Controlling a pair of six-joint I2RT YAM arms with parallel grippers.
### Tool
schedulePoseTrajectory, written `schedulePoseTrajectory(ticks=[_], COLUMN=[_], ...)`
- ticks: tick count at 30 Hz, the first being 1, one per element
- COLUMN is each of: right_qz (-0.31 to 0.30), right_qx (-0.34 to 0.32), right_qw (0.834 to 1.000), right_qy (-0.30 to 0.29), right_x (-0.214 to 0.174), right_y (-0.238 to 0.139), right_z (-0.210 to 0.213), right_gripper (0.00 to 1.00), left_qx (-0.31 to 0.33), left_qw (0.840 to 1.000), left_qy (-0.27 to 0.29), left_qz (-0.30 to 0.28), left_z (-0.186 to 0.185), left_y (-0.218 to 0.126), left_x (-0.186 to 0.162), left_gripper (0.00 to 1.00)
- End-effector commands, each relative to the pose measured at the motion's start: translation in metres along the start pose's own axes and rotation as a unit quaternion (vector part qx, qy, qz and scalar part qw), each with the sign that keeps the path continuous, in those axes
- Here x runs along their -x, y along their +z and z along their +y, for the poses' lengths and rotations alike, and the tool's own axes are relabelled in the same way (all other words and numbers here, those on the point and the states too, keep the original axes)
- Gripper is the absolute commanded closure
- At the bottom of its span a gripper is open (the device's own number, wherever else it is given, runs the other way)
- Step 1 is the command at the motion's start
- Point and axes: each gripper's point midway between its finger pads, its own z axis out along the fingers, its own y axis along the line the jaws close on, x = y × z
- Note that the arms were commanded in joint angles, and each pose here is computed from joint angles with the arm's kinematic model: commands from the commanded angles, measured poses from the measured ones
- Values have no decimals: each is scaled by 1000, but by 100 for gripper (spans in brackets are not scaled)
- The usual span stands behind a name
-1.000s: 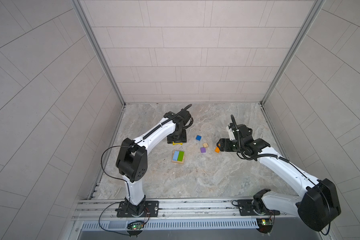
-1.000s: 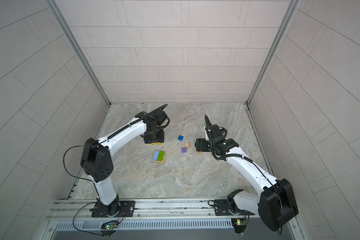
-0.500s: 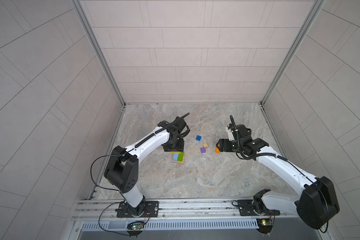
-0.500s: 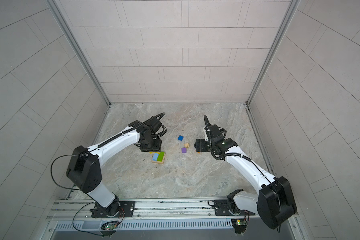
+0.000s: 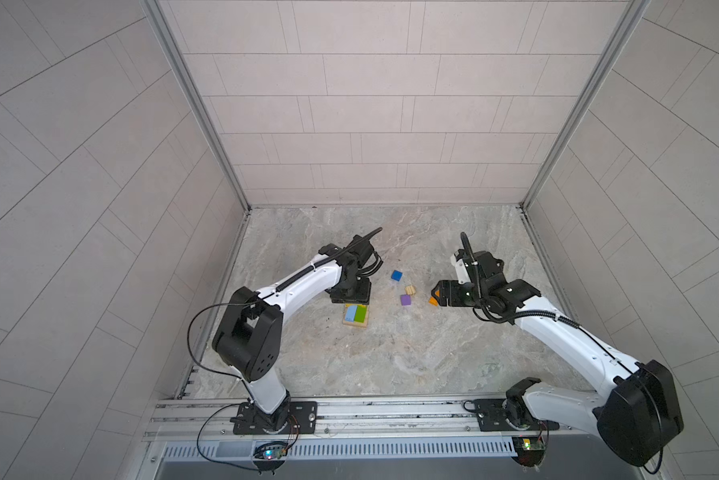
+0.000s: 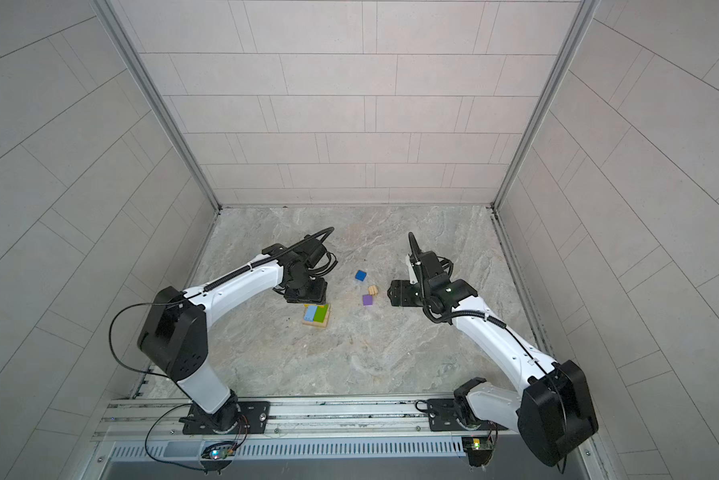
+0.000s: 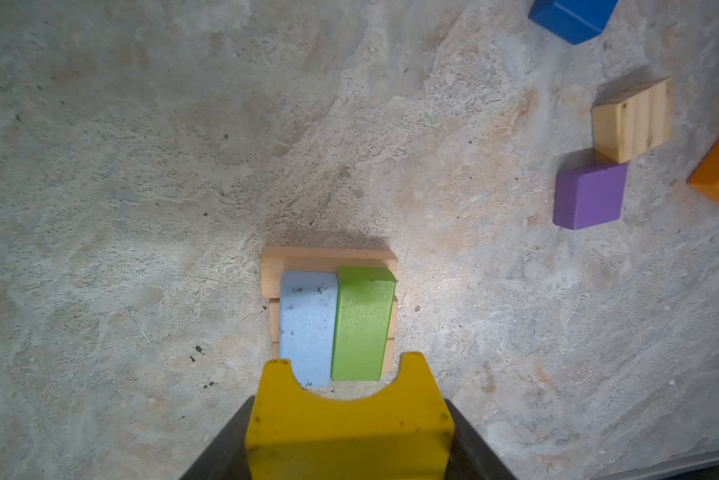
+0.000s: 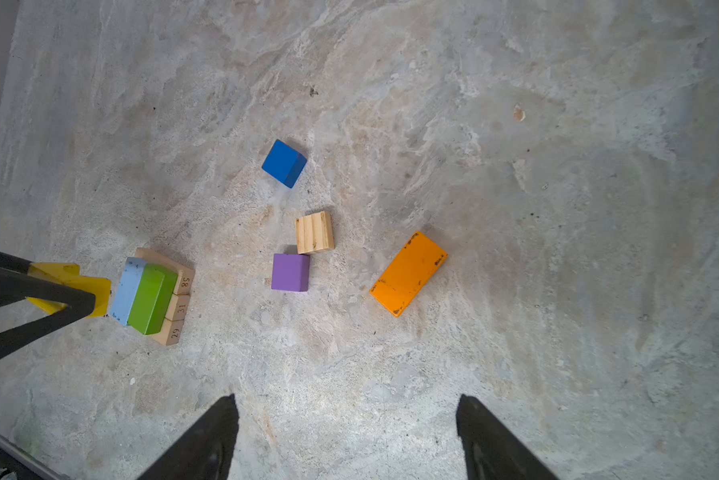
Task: Build the wood block tower
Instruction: 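Align the yellow arch above the light blue and green blocks with the left gripper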
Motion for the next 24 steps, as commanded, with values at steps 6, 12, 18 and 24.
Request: schedulePoseTrajectory(ticks=[6, 12, 18, 24], right_qz=[5, 11, 11, 12], right_qx=[-3, -2, -3, -5], right_qw=[1000, 1000, 1000, 1000], right_qy=[-5, -1, -4, -6], right_x=[-6, -7, -6, -6], right_y=[-2, 1, 1, 1], right_z=[-1, -1, 0, -1], right_gripper=[17, 17, 17, 17], left_qx=[14, 17, 18, 25], left_qw=[999, 999, 999, 998], left_qy=[27, 32, 38, 46], left_qz=[15, 18, 14, 19], left_z=[4, 6, 4, 5], left_y=[15, 21, 26, 30], left_x=[-12, -16, -14, -14], left_gripper=[42, 42, 42, 43])
